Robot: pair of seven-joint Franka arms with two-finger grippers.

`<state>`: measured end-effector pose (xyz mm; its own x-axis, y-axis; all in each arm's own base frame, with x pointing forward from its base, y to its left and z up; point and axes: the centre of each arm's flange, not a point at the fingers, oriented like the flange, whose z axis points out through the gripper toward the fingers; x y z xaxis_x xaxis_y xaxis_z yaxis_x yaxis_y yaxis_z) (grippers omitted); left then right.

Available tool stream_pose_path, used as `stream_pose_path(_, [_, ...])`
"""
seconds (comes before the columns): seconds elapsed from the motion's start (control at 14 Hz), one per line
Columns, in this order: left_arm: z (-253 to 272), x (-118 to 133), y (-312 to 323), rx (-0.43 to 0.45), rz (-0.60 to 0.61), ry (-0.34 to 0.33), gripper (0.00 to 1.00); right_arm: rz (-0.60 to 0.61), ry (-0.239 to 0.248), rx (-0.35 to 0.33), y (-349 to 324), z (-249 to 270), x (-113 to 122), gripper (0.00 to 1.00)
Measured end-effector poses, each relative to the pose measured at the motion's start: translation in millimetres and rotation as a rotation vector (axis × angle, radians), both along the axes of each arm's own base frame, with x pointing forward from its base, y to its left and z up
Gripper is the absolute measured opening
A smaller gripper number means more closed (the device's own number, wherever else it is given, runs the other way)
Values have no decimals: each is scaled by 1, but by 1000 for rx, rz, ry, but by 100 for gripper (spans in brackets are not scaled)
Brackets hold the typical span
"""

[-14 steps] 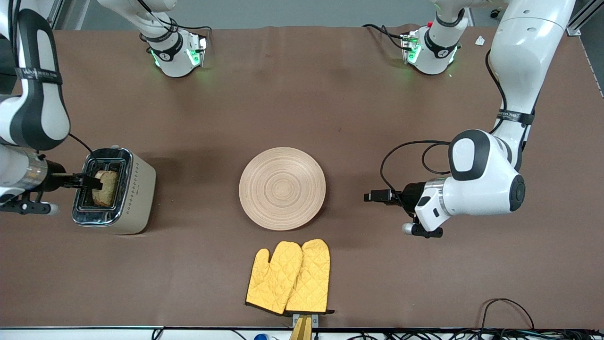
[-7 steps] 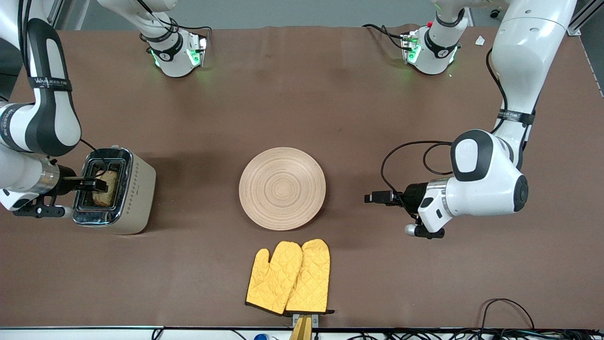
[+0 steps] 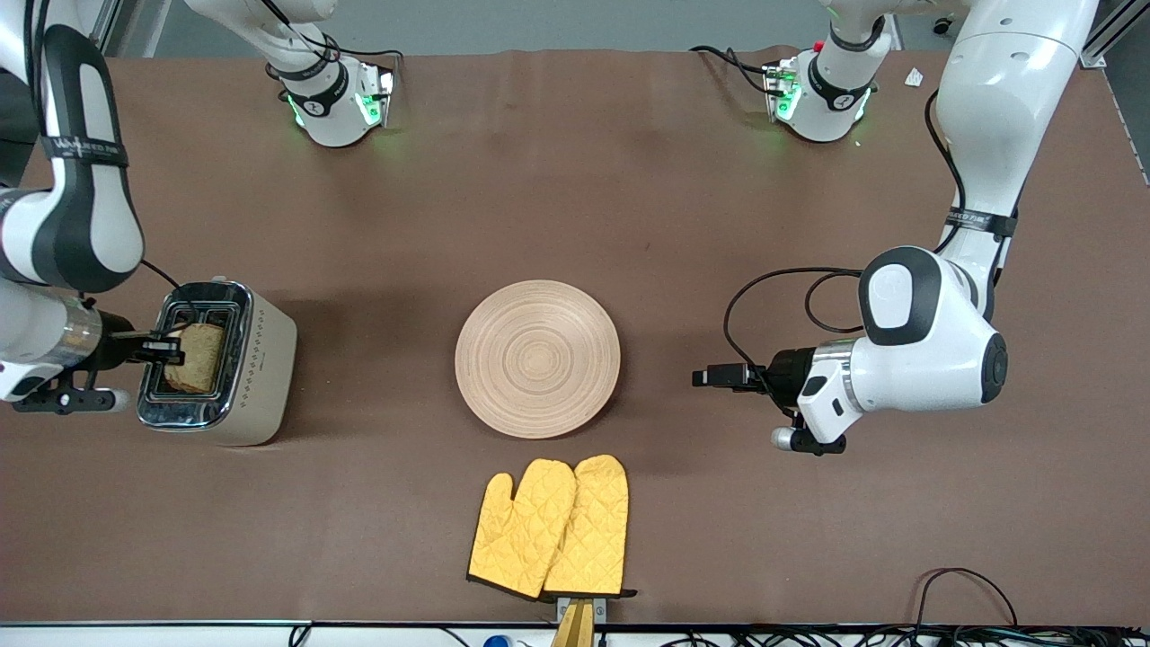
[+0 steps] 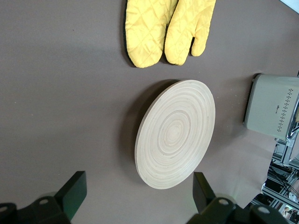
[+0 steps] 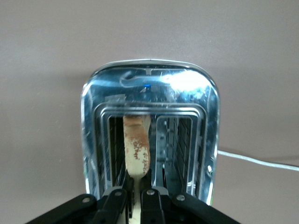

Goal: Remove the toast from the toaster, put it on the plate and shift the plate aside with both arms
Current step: 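Lift the bread slice up out of the toaster with the right gripper, then carry the bread over the wooden plate and lower it with the right gripper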

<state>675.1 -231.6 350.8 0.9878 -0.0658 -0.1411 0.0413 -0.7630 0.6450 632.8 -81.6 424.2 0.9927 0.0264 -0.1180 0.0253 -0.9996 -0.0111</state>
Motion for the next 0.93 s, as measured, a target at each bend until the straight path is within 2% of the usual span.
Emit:
stream_pose_path(0.29, [0,0,-1,0,-1,-1,100,66,-55,6,30,102,-17,7])
stream_pose_path(0.43, [0,0,-1,0,-1,0,100,118,-63,8,72,122,-25,7])
stream_pose_path(0.71, [0,0,-1,0,-1,0,100,119,-41,-6,197,107,-30,7])
stream_pose_path(0.93, [0,0,-1,-1,-1,-1,100,105,-19,-30,294,60,-36,7])
